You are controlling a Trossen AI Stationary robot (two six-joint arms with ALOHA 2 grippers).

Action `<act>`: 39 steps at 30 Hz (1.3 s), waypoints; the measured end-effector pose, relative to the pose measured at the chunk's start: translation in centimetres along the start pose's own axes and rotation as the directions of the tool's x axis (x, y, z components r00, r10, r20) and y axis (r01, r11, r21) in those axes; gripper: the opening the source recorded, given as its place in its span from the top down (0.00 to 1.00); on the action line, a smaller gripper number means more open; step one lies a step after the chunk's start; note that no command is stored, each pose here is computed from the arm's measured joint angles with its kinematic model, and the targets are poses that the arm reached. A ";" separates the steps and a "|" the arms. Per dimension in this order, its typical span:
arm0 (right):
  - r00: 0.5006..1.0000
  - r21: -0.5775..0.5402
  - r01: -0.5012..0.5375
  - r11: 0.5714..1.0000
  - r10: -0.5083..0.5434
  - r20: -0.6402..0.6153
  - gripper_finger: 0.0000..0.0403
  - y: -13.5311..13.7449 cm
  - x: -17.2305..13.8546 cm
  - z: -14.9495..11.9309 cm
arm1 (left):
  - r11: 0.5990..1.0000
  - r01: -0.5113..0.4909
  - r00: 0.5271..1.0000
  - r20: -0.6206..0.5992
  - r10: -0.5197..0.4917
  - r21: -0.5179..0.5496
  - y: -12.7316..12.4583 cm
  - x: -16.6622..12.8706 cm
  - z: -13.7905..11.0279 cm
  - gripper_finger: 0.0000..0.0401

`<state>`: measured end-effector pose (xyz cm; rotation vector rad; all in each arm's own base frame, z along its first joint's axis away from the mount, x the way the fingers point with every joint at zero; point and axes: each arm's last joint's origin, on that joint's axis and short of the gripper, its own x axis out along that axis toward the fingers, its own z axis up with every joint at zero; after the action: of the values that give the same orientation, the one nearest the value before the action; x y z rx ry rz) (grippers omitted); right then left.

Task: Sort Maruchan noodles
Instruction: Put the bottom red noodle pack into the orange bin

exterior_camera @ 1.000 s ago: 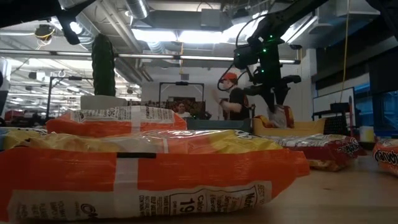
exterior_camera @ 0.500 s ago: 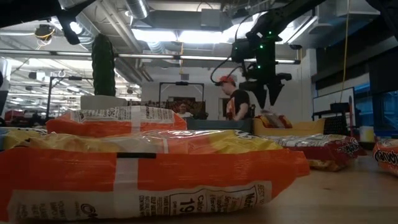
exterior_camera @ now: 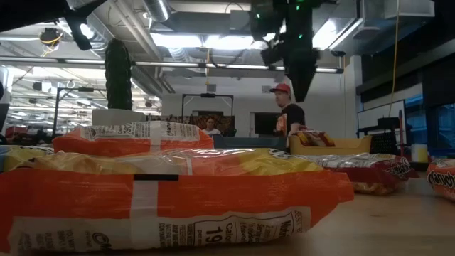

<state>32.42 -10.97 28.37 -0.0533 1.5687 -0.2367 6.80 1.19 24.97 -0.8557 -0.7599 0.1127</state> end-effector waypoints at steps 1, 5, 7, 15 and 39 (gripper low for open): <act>1.000 -0.092 -0.005 0.996 0.004 -0.016 0.46 1.8 0.2 0.1 | 1.000 0.000 1.000 0.000 0.000 0.000 0.0 0.0 0.0 0.73; 0.996 -0.405 -0.084 0.910 0.061 -0.070 0.46 9.0 1.0 -0.3 | 1.000 0.000 1.000 -0.001 0.000 0.002 0.0 0.0 0.0 0.73; 0.992 -0.513 -0.120 0.850 0.090 -0.083 0.46 12.4 1.3 -0.8 | 1.000 0.001 1.000 -0.001 -0.001 0.002 0.0 0.0 0.0 0.73; 0.984 -0.734 -0.070 0.676 0.168 0.061 0.46 22.1 2.6 -2.5 | 1.000 -0.014 1.000 -0.017 0.014 0.011 0.2 0.0 -0.2 0.73; 0.978 -0.786 0.062 0.615 0.119 0.170 0.46 27.0 8.8 -4.8 | 0.999 -0.038 0.999 -0.033 0.038 0.022 0.4 0.0 -0.4 0.73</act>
<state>30.66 14.35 14.71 -0.7351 1.3494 0.5097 7.09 1.21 24.54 -0.8495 -0.7105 0.1400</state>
